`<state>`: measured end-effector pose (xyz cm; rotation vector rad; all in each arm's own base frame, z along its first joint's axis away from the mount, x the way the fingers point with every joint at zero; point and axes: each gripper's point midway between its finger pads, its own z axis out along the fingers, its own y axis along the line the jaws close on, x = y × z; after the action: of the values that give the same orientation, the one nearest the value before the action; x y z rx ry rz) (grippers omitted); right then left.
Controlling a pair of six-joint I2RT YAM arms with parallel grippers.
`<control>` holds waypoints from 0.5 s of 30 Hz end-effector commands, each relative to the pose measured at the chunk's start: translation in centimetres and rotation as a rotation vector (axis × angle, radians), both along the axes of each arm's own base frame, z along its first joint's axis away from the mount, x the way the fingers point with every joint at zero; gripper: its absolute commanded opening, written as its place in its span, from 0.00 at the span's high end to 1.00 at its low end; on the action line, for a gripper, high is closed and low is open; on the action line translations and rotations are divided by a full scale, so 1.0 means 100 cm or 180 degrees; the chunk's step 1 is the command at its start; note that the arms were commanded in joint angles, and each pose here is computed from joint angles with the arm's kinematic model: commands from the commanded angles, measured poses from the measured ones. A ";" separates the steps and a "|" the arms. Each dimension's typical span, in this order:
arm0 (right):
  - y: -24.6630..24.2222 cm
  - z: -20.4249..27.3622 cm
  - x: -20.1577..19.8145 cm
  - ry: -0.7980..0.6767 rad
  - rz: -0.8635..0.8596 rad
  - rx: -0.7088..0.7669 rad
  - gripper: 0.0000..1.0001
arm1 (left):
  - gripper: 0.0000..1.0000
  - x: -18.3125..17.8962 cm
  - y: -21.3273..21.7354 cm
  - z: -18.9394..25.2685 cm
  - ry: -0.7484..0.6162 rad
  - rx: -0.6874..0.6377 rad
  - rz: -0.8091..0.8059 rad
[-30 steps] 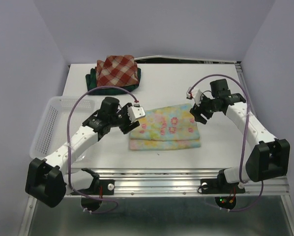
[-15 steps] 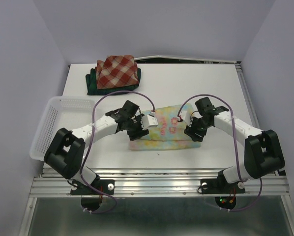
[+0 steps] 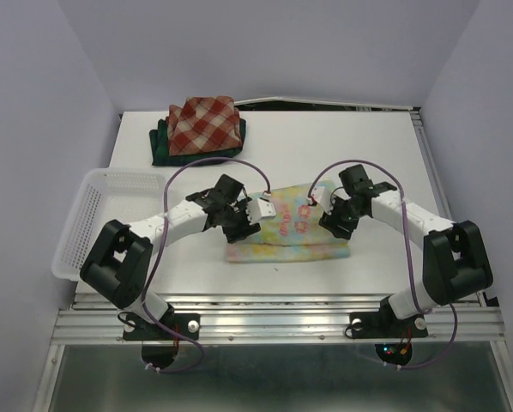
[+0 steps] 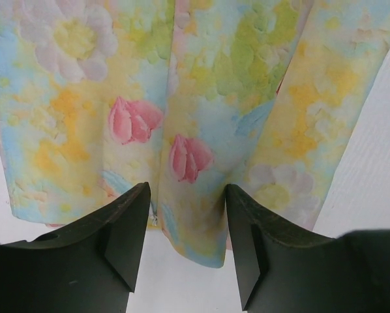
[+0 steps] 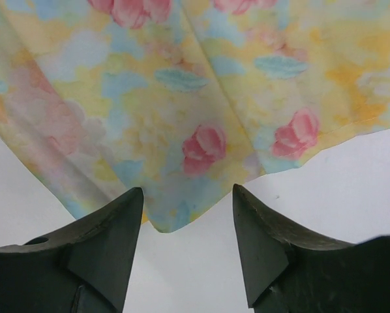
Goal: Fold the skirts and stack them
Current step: Fold the skirt
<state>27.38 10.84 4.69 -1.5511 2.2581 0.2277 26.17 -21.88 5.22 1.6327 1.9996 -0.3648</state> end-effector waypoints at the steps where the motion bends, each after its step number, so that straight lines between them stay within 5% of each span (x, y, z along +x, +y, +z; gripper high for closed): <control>1: 0.018 0.027 0.028 -0.0221 0.0118 0.0195 0.37 | 0.40 0.017 -0.012 0.016 -0.0088 -0.0168 0.0052; 15: 0.009 -0.019 0.008 0.0168 0.0286 0.0008 0.47 | 0.46 0.025 -0.010 0.003 0.0114 -0.0202 0.0132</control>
<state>29.60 11.88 3.69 -1.6215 2.2377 0.2626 27.87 -22.01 4.35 1.5707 2.0612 -0.4096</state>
